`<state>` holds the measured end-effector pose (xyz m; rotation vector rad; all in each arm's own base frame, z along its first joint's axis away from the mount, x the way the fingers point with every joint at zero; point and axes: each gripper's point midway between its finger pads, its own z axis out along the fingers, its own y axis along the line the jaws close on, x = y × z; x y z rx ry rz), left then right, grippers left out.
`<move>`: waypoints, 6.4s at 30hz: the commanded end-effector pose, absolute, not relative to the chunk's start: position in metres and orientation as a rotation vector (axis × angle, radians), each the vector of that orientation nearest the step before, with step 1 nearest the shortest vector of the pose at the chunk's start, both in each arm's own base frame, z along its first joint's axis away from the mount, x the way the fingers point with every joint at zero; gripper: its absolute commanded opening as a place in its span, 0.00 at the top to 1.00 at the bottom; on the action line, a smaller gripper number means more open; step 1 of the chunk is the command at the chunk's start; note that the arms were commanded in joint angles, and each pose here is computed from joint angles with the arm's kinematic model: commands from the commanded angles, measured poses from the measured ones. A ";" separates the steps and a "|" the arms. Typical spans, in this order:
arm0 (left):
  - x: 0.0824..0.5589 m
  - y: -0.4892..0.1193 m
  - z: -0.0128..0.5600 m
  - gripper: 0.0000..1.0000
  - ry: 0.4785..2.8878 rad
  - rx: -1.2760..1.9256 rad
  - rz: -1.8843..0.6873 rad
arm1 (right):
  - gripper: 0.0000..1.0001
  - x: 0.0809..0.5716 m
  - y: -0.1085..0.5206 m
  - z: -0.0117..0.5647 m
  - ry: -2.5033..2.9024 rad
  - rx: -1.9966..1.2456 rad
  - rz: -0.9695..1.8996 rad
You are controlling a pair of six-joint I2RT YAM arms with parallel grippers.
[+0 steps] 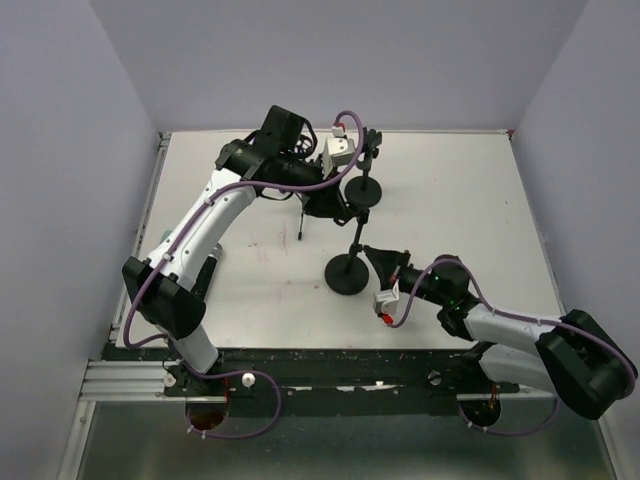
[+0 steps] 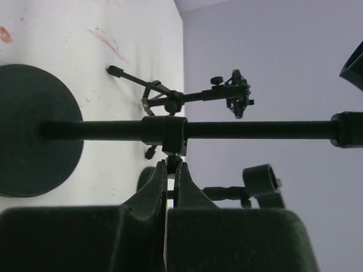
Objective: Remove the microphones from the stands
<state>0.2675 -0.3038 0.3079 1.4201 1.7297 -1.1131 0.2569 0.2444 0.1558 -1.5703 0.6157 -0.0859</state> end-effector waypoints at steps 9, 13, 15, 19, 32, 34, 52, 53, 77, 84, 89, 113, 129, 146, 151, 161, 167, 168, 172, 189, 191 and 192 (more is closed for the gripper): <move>0.271 -0.307 0.313 0.68 1.688 1.422 -1.111 | 0.57 0.241 0.232 0.169 0.412 -1.702 -0.294; 0.270 -0.308 0.313 0.68 1.691 1.422 -1.118 | 0.53 0.231 0.219 0.163 0.502 -1.721 -0.253; 0.270 -0.308 0.315 0.68 1.685 1.421 -1.118 | 0.47 0.230 0.215 0.169 0.602 -1.683 -0.196; 0.269 -0.308 0.316 0.68 1.683 1.421 -1.122 | 0.42 0.235 0.210 0.182 0.944 -1.622 0.007; 0.267 -0.308 0.315 0.68 1.684 1.425 -1.121 | 0.28 0.267 0.213 0.161 2.081 -1.026 1.112; 0.266 -0.307 0.314 0.68 1.688 1.424 -1.119 | 0.28 0.265 0.220 0.161 2.116 -0.982 1.244; 0.263 -0.303 0.309 0.68 1.702 1.435 -1.093 | 0.36 0.267 0.241 0.165 2.189 -0.706 1.903; 0.264 -0.303 0.309 0.68 1.701 1.433 -1.091 | 0.37 0.267 0.242 0.166 2.187 -0.694 1.921; 0.266 -0.305 0.309 0.68 1.703 1.434 -1.094 | 0.76 0.274 0.241 0.166 2.113 -0.900 1.693; 0.267 -0.305 0.307 0.68 1.704 1.436 -1.091 | 0.93 0.271 0.242 0.182 1.972 -1.121 1.503; 0.266 -0.305 0.306 0.68 1.708 1.435 -1.097 | 0.98 0.262 0.249 0.188 1.793 -1.385 1.259; 0.264 -0.307 0.306 0.68 1.705 1.442 -1.105 | 0.54 0.240 0.226 0.213 0.672 -1.543 -0.168; 0.255 -0.302 0.288 0.68 1.735 1.467 -1.131 | 0.28 0.255 0.194 0.260 1.413 -1.051 0.206; 0.254 -0.301 0.268 0.68 1.759 1.487 -1.133 | 0.34 0.222 0.269 0.256 1.508 -1.616 0.716; 0.248 -0.294 0.239 0.69 1.817 1.500 -1.130 | 0.35 0.224 0.270 0.251 1.500 -1.625 0.713; 0.253 -0.297 0.238 0.59 1.839 1.478 -1.131 | 0.35 0.241 0.274 0.218 1.496 -1.639 0.652; 0.258 -0.288 0.246 0.31 1.850 1.445 -1.034 | 0.35 0.253 0.282 0.203 1.492 -1.607 0.646; 0.258 -0.286 0.248 0.23 1.851 1.437 -1.024 | 0.35 0.255 0.283 0.200 1.496 -1.605 0.647; 0.257 -0.279 0.258 0.01 1.853 1.395 -1.023 | 0.35 0.259 0.286 0.192 1.502 -1.607 0.653; 0.296 -0.250 0.263 0.06 1.953 1.176 -0.829 | 0.87 0.332 0.239 0.192 1.792 -1.013 0.270; 0.299 -0.249 0.261 0.06 1.964 1.162 -0.838 | 0.92 0.353 0.218 0.195 1.807 -0.937 0.179; 0.300 -0.248 0.262 0.07 1.967 1.156 -0.841 | 0.92 0.363 0.208 0.196 1.816 -0.898 0.143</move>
